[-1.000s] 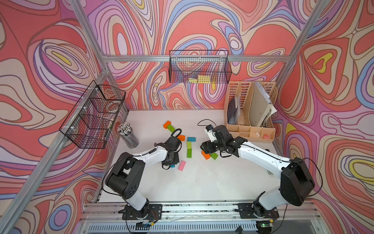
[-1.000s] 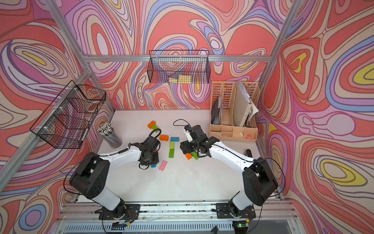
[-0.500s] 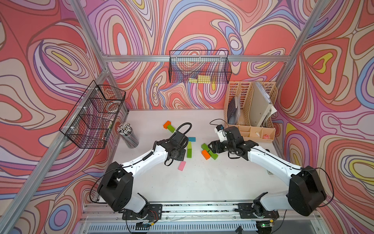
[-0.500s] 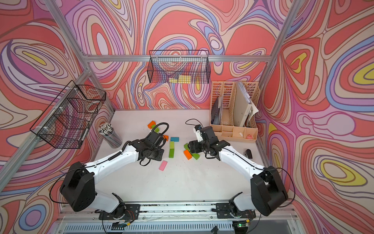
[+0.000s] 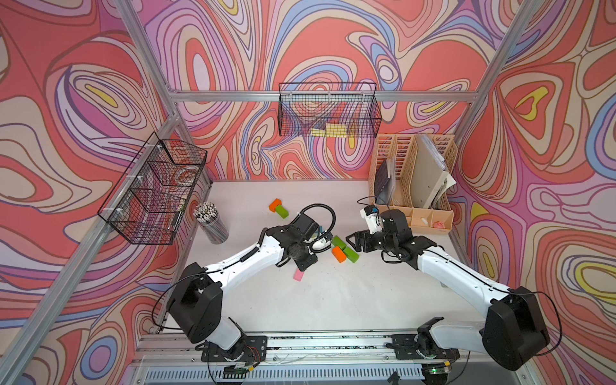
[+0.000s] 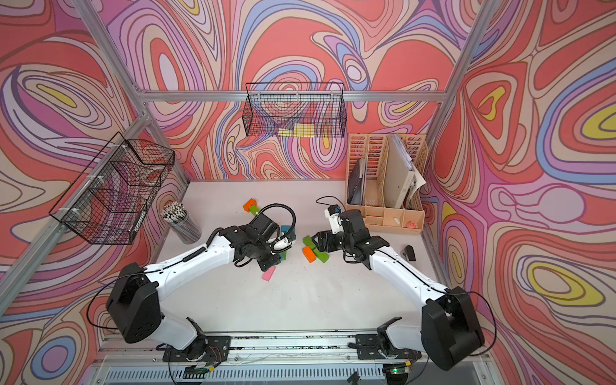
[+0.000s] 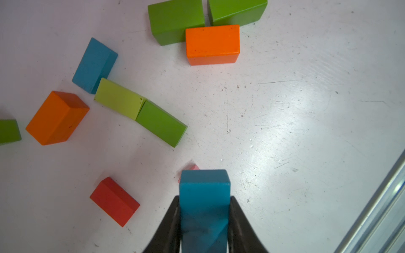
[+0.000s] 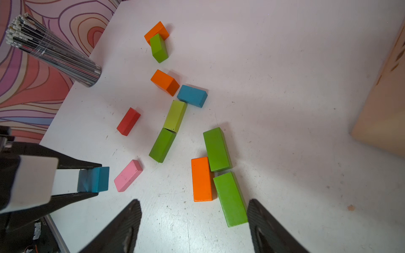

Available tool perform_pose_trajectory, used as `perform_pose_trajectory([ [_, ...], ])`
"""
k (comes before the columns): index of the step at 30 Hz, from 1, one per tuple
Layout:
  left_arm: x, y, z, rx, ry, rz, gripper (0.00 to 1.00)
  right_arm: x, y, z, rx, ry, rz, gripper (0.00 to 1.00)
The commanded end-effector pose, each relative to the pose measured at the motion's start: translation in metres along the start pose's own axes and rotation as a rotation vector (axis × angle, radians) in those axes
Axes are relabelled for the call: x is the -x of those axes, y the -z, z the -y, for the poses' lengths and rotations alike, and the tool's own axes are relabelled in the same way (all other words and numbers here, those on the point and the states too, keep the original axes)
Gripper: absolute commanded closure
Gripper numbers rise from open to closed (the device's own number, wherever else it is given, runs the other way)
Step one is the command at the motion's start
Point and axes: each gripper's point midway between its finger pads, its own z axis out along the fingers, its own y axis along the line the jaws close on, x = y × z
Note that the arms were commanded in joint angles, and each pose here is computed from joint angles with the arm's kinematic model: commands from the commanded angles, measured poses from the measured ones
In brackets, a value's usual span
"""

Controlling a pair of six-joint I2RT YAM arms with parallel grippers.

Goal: Assemble the letter c with building blocks
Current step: Assemble the building block at the center of the board.

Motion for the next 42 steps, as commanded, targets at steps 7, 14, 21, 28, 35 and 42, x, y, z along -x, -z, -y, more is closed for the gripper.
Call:
perform_pose_trajectory([
  [7, -0.008, -0.024, 0.012, -0.111, -0.293, -0.078, 0.84, 0.000, 0.000, 0.011, 0.005, -0.055, 0.017, 0.20],
  [14, -0.010, -0.048, 0.004, -0.110, -0.391, -0.129, 0.84, 0.000, 0.001, 0.022, 0.003, -0.106, 0.025, 0.20],
  [21, 0.001, -0.064, -0.002, -0.070, -0.424, -0.074, 0.85, 0.001, 0.004, 0.027, 0.005, -0.125, 0.033, 0.20],
  [28, 0.008, -0.072, -0.006, -0.051, -0.444, -0.050, 0.85, 0.001, 0.005, 0.029, 0.012, -0.137, 0.033, 0.20],
  [35, 0.005, -0.078, 0.005, -0.114, -0.432, -0.046, 0.85, 0.001, 0.006, 0.035, 0.006, -0.156, 0.039, 0.20],
  [42, 0.001, -0.085, 0.011, -0.156, -0.427, -0.064, 0.85, 0.001, 0.007, 0.035, 0.016, -0.166, 0.041, 0.20],
])
